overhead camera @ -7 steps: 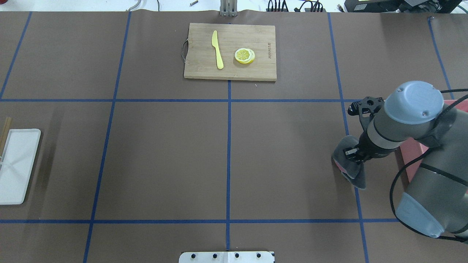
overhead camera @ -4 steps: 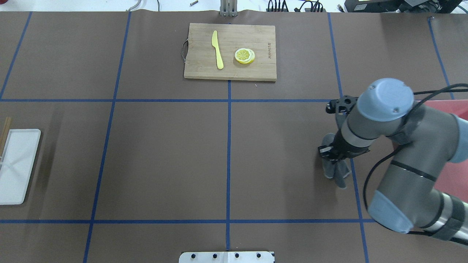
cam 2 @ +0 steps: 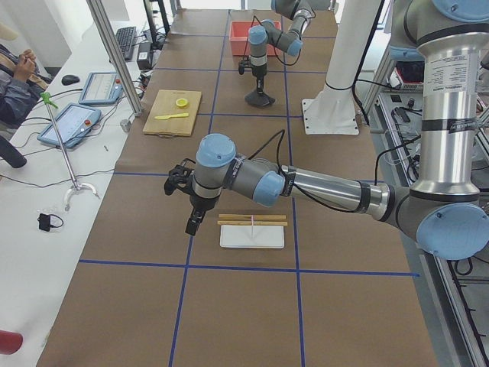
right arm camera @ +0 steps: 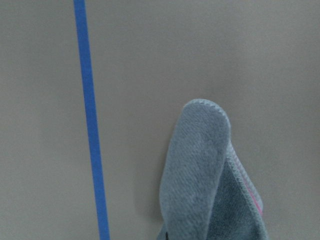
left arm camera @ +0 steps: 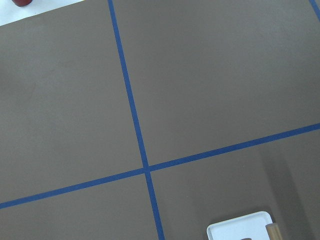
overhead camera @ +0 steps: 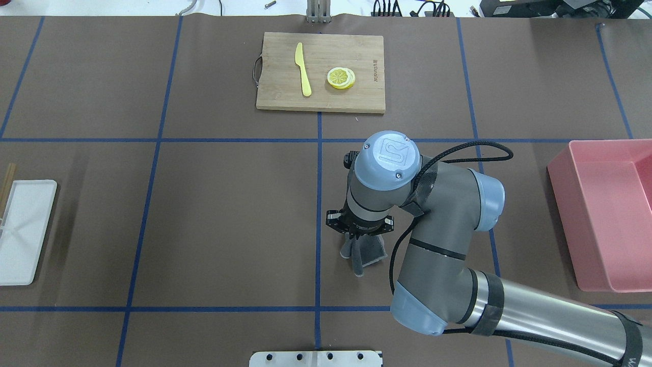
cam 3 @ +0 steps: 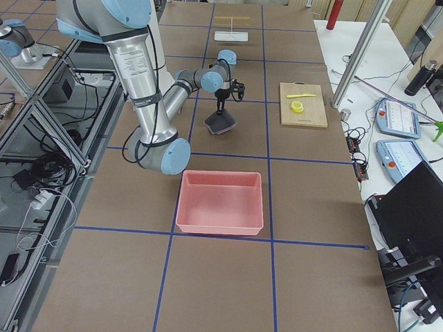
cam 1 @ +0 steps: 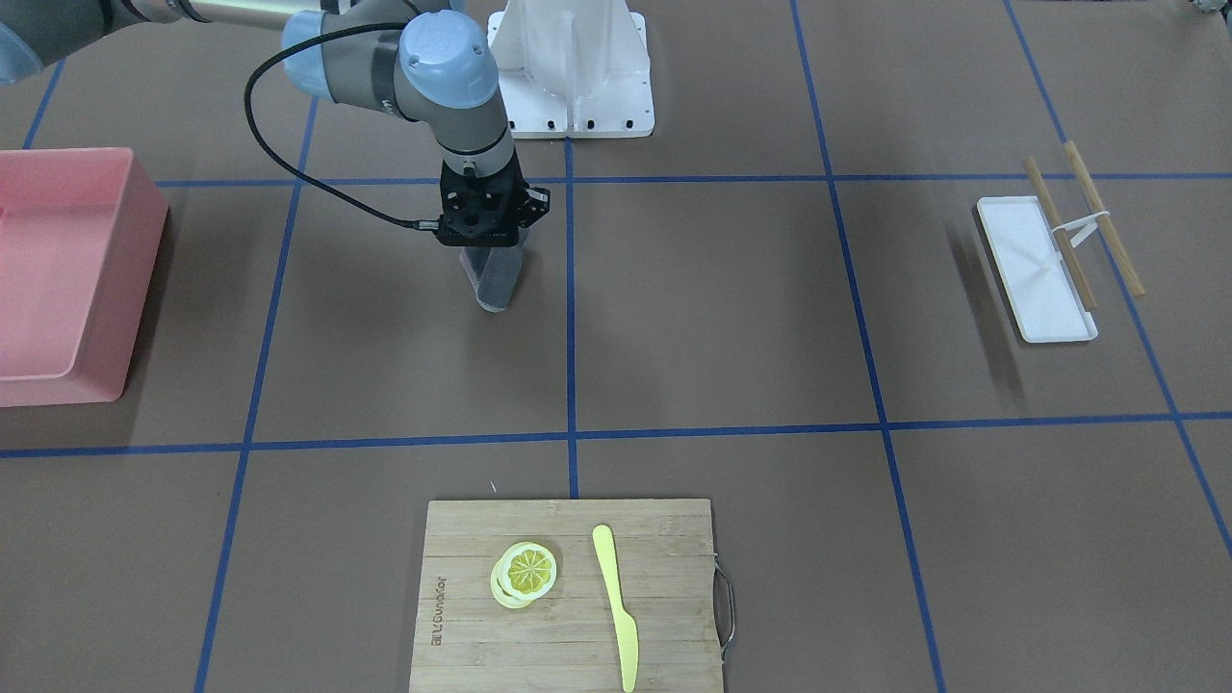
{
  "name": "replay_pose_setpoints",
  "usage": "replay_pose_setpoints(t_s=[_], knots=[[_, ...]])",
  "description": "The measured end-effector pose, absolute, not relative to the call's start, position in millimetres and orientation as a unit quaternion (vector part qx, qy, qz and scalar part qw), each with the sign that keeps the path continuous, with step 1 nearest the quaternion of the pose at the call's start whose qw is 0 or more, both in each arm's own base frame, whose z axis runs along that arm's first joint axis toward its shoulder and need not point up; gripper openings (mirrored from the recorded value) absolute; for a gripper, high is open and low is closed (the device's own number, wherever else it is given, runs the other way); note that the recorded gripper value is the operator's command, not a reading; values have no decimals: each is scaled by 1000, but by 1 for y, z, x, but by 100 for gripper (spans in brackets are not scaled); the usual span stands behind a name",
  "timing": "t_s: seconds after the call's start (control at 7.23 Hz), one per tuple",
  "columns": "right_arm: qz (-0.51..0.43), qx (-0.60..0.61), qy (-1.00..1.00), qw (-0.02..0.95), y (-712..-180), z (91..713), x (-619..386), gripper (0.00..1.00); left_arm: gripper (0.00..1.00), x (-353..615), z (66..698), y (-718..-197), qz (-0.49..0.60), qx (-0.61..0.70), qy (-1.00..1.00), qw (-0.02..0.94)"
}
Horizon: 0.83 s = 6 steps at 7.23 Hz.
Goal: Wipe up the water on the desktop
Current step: 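Carry the cloth with the right gripper into the pink bin and release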
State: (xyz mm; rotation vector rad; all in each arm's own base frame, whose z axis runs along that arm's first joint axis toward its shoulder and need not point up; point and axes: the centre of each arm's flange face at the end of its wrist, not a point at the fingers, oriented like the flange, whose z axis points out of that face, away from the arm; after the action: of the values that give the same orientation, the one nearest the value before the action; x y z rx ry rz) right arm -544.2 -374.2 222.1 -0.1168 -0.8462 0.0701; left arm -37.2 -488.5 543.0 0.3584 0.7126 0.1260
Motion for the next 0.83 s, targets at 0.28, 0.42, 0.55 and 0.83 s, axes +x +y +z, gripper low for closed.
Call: replay_pose_setpoints(t_s=[0.28,0.42,0.55,0.83], knots=[[30,-54,-417,907,-386,268,-467,0,98,-38,540,-488,61,177,347,919],[17,-44,-409,911,-393,302,-413,0,98,-39,539,-486,61,178,347,919],[12,-34,-398,917,-398,333,-352,0,98,-39,539,-484,61,178,347,919],[5,-12,-383,924,-412,377,-210,0,98,-40,539,-483,60,178,347,919]])
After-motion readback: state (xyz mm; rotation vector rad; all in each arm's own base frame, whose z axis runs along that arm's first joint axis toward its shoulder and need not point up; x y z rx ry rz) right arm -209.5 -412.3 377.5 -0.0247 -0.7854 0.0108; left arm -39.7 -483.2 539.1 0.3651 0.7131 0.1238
